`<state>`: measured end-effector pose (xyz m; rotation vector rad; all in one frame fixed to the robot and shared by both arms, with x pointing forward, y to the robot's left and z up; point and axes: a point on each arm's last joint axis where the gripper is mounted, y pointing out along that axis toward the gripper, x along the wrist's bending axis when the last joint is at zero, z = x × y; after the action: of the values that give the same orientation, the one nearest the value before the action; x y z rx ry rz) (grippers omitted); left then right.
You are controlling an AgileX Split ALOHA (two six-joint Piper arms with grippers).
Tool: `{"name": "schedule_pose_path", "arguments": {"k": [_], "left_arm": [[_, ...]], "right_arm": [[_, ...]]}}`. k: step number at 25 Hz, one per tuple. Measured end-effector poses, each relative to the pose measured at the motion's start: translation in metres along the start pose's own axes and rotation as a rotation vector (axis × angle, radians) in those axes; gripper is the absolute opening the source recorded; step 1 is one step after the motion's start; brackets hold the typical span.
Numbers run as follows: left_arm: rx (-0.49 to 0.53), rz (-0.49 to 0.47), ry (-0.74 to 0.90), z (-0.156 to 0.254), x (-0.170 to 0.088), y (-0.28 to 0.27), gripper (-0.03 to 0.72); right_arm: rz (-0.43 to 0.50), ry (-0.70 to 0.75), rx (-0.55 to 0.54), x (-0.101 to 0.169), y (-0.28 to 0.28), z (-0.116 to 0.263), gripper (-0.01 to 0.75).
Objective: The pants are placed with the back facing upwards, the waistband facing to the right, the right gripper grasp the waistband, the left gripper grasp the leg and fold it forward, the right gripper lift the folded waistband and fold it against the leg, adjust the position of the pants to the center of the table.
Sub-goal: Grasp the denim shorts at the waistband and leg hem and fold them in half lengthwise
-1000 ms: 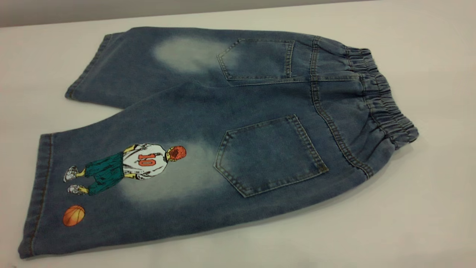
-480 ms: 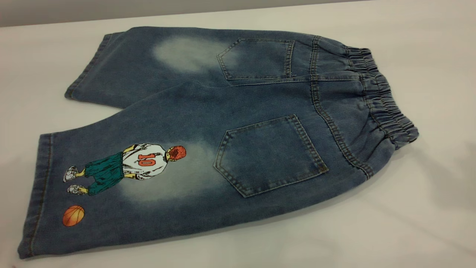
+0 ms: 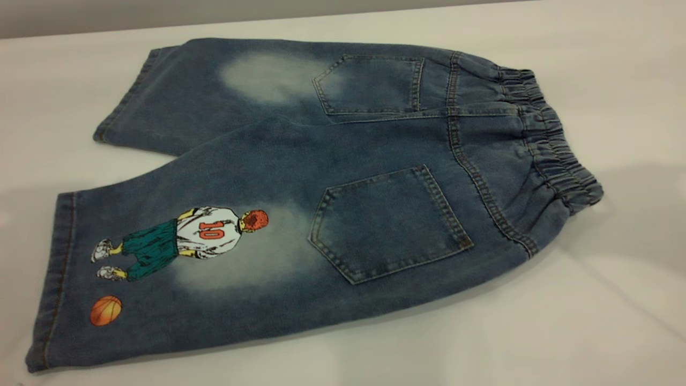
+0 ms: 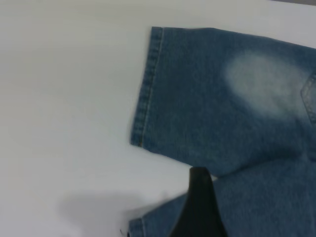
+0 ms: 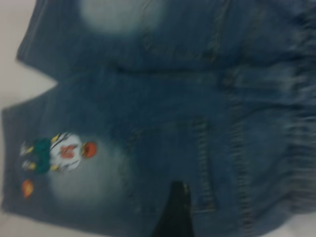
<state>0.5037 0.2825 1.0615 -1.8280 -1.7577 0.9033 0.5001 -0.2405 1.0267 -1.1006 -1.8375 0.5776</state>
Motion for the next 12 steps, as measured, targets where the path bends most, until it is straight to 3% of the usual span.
{"name": "schedule_pose_path", "arguments": {"k": [7,12], "left_arm": [[-0.004,-0.003,-0.001,-0.001,0.001,0.011,0.509],[-0.003,-0.004,-0.001,-0.001,0.001,0.011,0.509]], "right_arm": [[-0.193,0.014,0.116,-0.01,0.051,0.004,0.591],[-0.174,0.082,0.11,-0.042,0.061,0.002,0.591]]}}
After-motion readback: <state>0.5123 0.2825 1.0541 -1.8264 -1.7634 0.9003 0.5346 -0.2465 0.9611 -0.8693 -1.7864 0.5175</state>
